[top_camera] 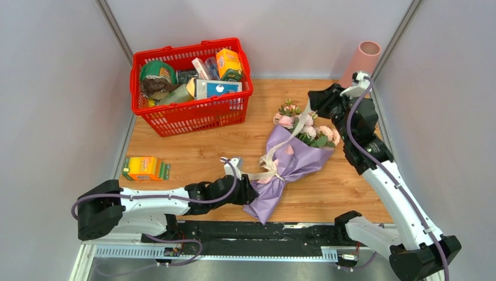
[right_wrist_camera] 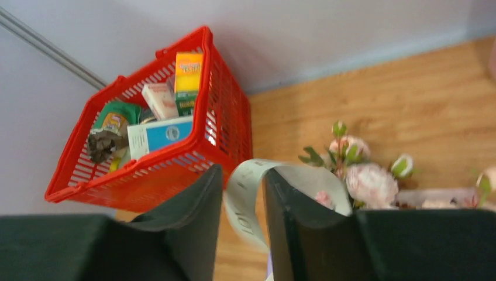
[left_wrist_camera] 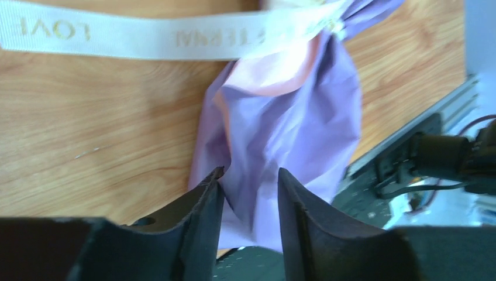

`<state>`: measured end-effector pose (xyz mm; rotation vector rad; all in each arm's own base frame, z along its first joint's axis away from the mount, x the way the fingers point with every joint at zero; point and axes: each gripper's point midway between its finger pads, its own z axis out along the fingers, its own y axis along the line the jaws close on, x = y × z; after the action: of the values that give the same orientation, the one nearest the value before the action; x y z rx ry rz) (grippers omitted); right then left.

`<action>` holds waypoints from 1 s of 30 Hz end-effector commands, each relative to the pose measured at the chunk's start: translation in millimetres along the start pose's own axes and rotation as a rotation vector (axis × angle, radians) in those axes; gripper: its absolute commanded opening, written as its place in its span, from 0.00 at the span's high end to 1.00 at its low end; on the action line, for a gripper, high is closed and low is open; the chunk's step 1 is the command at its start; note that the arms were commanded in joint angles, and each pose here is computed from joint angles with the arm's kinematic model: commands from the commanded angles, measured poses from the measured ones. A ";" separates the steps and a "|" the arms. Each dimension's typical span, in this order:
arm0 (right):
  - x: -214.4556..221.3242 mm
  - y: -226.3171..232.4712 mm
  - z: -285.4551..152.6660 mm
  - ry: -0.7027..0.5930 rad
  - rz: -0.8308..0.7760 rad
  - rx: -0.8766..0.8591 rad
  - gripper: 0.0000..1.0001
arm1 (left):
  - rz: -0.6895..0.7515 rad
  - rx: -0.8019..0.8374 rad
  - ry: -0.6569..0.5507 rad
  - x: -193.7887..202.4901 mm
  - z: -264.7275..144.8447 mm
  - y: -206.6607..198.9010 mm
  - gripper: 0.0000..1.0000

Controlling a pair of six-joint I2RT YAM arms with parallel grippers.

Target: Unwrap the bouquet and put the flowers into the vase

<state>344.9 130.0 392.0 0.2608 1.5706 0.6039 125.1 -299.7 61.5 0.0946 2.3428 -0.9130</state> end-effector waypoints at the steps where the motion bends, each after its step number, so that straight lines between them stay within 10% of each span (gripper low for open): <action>1: 39.8 -4.4 -34.9 0.154 0.026 -0.042 0.57 | 0.029 0.042 -0.074 -37.9 -17.5 -37.2 0.48; 16: 181.8 -38.2 -121.5 0.522 0.196 -0.144 0.50 | 0.093 -0.058 -0.129 -107.3 -17.6 -37.8 0.34; 30: 224.9 -49.6 -136.9 0.591 0.190 -0.219 0.51 | 0.117 0.116 0.095 -75.0 56.3 -53.4 0.35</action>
<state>197.9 165.4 157.8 0.1241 2.1168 0.9926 199.0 -331.4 90.6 0.1903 2.3990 -0.8703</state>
